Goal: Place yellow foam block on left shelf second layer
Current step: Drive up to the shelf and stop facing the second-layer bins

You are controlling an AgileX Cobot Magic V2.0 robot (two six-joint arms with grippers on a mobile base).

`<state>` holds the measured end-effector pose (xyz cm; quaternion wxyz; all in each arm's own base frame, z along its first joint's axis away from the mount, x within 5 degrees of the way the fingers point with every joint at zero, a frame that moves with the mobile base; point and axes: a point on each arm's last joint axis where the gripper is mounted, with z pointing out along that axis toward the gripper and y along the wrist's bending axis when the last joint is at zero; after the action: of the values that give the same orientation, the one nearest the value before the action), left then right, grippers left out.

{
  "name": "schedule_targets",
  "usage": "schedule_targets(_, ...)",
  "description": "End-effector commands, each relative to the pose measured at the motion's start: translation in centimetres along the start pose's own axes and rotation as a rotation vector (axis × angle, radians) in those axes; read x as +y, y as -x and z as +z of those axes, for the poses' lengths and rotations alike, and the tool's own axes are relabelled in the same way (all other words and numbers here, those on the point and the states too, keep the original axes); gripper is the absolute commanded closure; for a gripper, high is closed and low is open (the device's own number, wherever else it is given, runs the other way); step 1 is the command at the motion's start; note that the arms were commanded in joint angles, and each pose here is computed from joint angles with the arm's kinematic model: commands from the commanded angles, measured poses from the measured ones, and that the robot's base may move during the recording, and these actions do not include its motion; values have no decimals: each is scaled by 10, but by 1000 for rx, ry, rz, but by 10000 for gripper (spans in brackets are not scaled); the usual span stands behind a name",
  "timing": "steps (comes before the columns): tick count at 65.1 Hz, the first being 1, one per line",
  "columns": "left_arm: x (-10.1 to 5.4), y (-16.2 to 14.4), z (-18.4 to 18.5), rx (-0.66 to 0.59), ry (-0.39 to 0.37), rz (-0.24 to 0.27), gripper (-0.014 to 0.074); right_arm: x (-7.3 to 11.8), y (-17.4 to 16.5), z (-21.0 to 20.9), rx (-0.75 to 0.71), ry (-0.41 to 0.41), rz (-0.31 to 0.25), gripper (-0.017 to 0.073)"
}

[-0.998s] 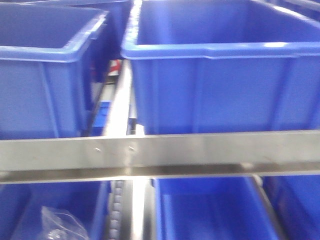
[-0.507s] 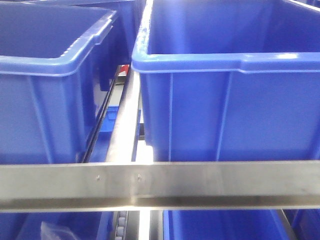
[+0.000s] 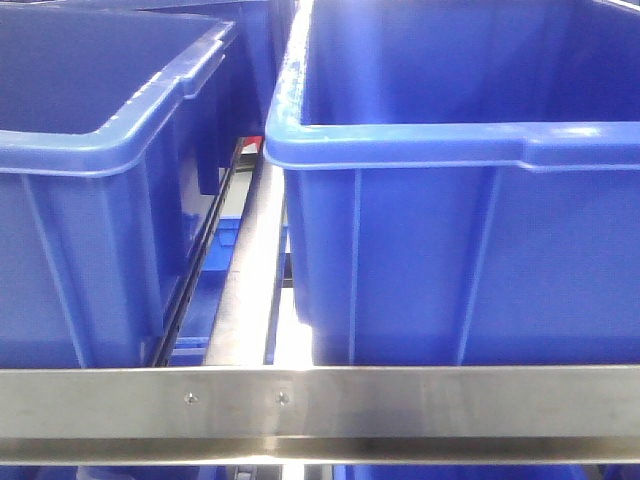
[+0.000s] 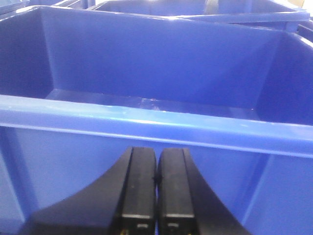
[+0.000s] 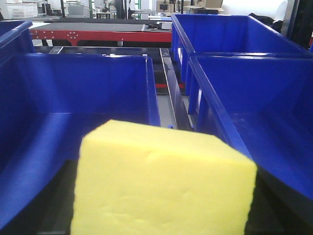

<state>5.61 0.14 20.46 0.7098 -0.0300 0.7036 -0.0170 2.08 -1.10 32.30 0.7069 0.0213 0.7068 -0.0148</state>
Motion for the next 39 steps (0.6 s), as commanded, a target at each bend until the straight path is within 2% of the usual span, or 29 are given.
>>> schedule_targets(1,-1,-1,1,-52,-21,-6,457,1,15,-1,-92,8,-22,218)
schedule_targets(39,-1,-1,1,-52,-21,-6,457,1,15,-1,-94,9,-21,218)
